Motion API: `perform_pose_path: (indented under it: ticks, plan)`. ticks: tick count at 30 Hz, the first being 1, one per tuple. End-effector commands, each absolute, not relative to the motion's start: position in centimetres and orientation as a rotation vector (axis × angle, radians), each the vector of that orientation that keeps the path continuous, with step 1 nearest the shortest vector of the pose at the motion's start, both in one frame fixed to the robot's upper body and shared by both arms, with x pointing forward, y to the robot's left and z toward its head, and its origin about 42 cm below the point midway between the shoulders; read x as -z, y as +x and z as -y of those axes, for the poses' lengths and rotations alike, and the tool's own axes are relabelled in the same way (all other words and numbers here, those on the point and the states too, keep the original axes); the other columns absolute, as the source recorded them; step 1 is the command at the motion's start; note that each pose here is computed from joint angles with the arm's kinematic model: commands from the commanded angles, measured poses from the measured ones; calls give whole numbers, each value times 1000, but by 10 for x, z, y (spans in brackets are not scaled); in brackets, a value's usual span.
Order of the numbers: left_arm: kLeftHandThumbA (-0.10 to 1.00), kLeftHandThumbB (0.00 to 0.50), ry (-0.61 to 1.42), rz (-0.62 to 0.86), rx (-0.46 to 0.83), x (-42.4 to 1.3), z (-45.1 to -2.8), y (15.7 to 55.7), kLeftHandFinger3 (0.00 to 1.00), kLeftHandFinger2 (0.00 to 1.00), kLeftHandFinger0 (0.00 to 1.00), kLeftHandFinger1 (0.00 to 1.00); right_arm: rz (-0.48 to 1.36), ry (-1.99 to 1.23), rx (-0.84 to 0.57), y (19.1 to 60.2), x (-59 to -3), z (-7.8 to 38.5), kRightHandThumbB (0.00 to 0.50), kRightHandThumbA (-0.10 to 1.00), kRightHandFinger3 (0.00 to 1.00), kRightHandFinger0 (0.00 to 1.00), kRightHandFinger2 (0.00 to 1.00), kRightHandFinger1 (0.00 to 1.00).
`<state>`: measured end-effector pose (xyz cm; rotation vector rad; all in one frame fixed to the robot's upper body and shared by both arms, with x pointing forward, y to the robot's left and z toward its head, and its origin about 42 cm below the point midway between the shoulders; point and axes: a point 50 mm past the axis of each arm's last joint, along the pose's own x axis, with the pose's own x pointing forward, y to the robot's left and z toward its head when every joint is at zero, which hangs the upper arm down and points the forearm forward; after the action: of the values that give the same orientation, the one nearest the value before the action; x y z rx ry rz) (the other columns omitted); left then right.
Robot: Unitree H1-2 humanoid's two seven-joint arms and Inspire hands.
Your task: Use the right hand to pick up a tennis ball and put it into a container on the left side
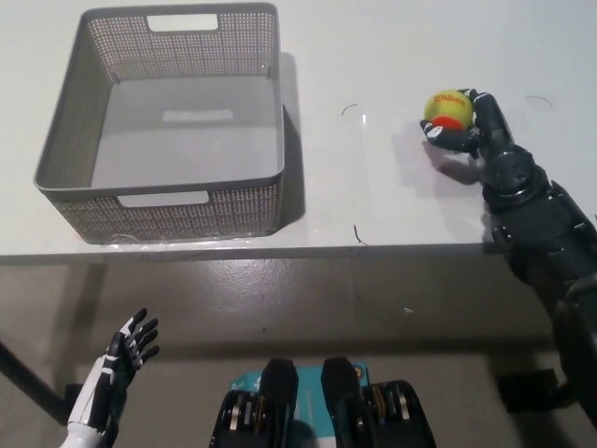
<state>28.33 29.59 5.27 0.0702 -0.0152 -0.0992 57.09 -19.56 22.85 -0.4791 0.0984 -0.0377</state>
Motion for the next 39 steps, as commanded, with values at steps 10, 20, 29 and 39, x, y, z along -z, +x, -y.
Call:
perform_pose_path:
  ticks: [10,20,29,39]
  plan:
    - [1000,168,71,51,90,-52,-303,274,1000,1000,1000,1000,374,-405,-66,588,-375,101,131,-100,702,0,714,334]
    - [1000,170,68,45,98,-50,-299,270,1000,1000,1000,1000,413,-394,-160,575,-409,32,125,-100,815,0,734,261]
    - [1000,211,73,21,113,-45,-297,261,1000,1000,1000,1000,380,-373,-276,553,-391,-27,140,-100,712,0,737,288]
    - [1000,271,87,20,109,-42,-296,260,1000,1000,1000,1000,346,-375,-369,530,-354,-68,119,-100,743,0,727,335]
